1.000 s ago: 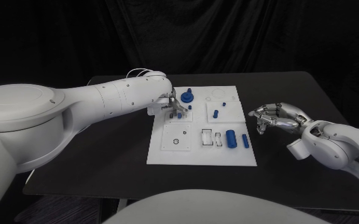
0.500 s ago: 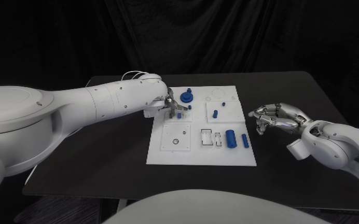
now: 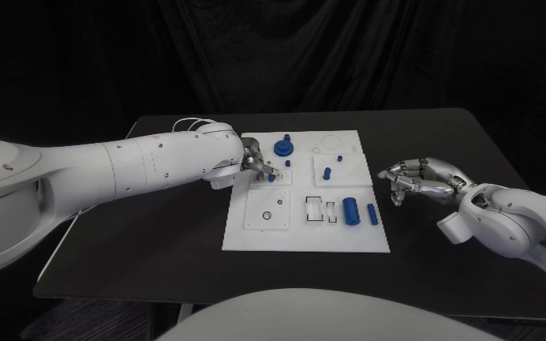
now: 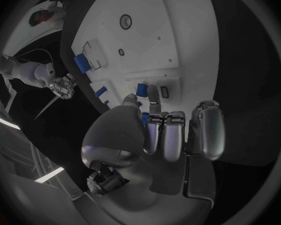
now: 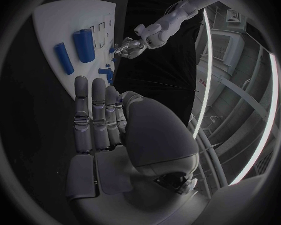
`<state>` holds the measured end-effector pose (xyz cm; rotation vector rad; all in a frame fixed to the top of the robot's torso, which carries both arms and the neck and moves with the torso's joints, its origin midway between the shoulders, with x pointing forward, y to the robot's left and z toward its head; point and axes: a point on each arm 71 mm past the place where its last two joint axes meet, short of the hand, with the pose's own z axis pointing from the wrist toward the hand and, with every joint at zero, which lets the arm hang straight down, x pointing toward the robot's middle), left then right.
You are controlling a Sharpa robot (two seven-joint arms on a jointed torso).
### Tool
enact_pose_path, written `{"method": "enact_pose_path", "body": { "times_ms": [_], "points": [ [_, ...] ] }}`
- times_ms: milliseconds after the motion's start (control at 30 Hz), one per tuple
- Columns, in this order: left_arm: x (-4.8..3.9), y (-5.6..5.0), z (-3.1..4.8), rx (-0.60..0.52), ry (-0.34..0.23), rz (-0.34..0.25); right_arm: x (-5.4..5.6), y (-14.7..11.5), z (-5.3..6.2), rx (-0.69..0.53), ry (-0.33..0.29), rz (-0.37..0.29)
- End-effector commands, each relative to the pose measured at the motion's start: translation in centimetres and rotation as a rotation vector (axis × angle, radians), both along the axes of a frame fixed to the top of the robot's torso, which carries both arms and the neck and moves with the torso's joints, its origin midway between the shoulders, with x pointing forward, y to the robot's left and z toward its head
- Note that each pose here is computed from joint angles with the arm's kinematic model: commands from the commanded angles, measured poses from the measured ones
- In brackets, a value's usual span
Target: Assemble the parts on the task board
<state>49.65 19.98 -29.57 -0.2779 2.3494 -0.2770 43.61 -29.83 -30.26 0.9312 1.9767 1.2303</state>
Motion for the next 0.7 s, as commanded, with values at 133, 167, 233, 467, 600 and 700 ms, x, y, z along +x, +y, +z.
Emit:
{"method": "enact_pose_path", "body": {
  "times_ms": [133, 167, 233, 467, 600, 700],
  "points": [
    [-0.29, -0.06, 0.62, -0.021, -0.080, -0.002, -0.13, -0.06, -0.19, -0.004, 0.019, 0.008],
    [-0.32, -0.04, 0.63, -0.021, -0.081, -0.002, -0.13, -0.07, -0.19, -0.004, 0.019, 0.007],
    [-0.36, -0.05, 0.64, -0.021, -0.081, -0.003, -0.13, -0.08, -0.19, -0.005, 0.019, 0.007],
    [-0.30, -0.33, 0.63, -0.022, -0.084, -0.006, -0.14, -0.10, -0.20, -0.006, 0.020, 0.006],
    [-0.25, -0.42, 0.62, -0.021, -0.085, -0.004, -0.15, -0.10, -0.20, -0.006, 0.020, 0.006],
    [-0.27, -0.40, 0.56, -0.013, -0.078, -0.002, -0.16, -0.12, -0.19, -0.006, 0.021, 0.006]
  ]
}}
